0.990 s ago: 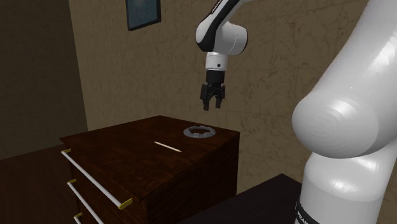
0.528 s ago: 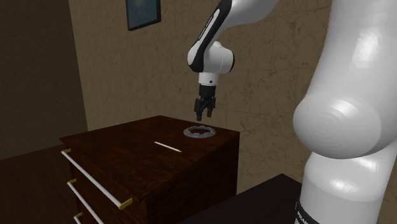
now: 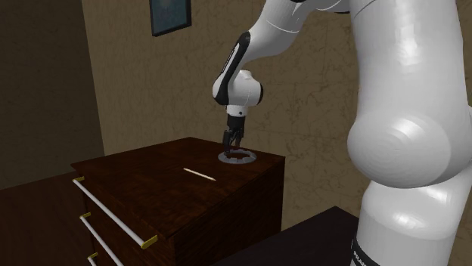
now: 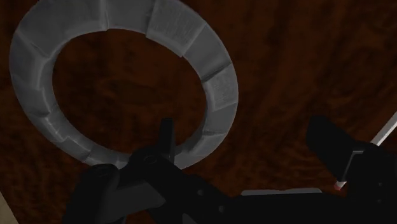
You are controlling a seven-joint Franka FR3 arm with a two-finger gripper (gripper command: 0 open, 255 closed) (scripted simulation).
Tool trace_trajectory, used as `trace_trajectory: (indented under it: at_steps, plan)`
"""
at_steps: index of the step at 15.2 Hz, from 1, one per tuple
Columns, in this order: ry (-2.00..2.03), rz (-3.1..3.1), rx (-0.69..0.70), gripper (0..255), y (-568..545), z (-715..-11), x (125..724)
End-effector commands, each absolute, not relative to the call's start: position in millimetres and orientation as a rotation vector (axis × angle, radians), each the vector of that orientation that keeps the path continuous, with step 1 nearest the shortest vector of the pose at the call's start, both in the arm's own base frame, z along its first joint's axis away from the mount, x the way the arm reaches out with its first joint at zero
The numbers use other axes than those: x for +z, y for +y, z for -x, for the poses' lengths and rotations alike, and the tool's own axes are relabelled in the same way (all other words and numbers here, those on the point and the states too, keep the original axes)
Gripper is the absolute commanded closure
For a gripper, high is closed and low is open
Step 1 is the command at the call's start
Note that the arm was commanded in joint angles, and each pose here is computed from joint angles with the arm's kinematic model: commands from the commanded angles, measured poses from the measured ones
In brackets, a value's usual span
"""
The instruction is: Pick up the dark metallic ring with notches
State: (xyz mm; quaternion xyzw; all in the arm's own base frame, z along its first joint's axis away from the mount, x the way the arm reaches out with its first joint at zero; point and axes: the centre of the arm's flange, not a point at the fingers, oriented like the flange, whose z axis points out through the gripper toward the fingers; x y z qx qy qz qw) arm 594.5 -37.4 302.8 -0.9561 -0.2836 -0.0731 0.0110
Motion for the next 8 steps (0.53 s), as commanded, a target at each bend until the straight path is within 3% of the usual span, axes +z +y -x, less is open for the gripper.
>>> trace_trajectory:
  at_steps: [1,8]
  plan:
    - [-0.921,2.975,-0.248,0,-34,-611,290]
    - [-0.921,2.975,-0.248,0,-34,-611,253]
